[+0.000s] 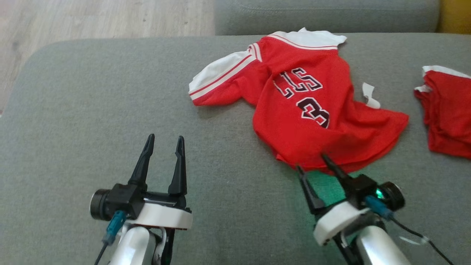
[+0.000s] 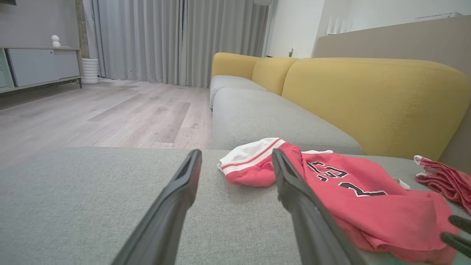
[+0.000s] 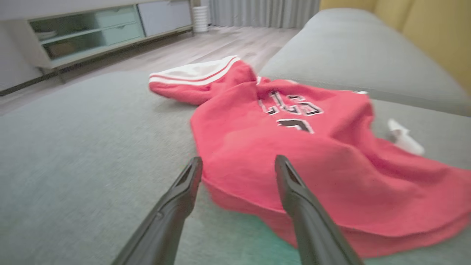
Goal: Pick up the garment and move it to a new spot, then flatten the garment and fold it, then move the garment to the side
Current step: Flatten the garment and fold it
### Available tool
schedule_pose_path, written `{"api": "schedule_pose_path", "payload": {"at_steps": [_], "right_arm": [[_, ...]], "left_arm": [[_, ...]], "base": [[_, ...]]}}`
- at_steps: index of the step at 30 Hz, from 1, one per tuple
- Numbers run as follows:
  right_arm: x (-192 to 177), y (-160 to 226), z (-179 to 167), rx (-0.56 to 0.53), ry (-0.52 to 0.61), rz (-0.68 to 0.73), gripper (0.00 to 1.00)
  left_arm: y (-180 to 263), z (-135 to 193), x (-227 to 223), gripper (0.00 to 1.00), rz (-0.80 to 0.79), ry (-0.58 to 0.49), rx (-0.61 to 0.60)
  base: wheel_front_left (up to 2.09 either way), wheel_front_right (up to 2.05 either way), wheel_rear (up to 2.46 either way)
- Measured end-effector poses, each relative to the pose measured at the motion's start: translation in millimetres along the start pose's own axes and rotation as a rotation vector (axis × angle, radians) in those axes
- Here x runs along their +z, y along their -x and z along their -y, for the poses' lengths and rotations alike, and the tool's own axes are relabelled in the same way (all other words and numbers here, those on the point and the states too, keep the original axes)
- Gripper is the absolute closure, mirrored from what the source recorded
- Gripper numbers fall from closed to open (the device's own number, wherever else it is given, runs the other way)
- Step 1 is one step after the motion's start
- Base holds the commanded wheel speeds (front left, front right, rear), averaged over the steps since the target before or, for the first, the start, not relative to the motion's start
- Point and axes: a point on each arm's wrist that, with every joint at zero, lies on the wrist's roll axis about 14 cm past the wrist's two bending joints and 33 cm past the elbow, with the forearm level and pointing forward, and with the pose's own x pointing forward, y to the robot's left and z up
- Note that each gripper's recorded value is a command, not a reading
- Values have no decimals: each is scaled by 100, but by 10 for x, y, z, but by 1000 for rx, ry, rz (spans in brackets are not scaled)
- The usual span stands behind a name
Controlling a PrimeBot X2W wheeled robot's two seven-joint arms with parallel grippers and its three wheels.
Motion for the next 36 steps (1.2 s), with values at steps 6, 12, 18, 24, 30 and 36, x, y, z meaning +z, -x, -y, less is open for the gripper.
{"api": "schedule_pose_path", "payload": {"at_steps": [6, 12, 18, 24, 30, 36], "right_arm": [[-107, -241, -273, 121, 84, -68, 0], [-409, -365, -360, 192, 177, -193, 21], [-452, -380, -227, 171, 204, -215, 100], [-310, -217, 226, 36, 163, -159, 100], [-182, 214, 850, -150, 114, -110, 100], [-57, 619, 1349, -312, 103, -99, 100]], "left_arm": [[-19, -49, -33, 0, -11, -4, 11], [-25, -95, -45, 0, -16, 4, 27], [-26, -95, -43, 0, -16, 2, 30], [-74, 2, 20, 0, 4, 4, 1], [-134, 186, 90, 0, 26, 3, -54], [-111, 335, 80, 0, 24, 9, -94]], "base": [[0, 0, 0], [0, 0, 0], [0, 0, 0], [0, 0, 0], [0, 0, 0], [0, 0, 0]]}}
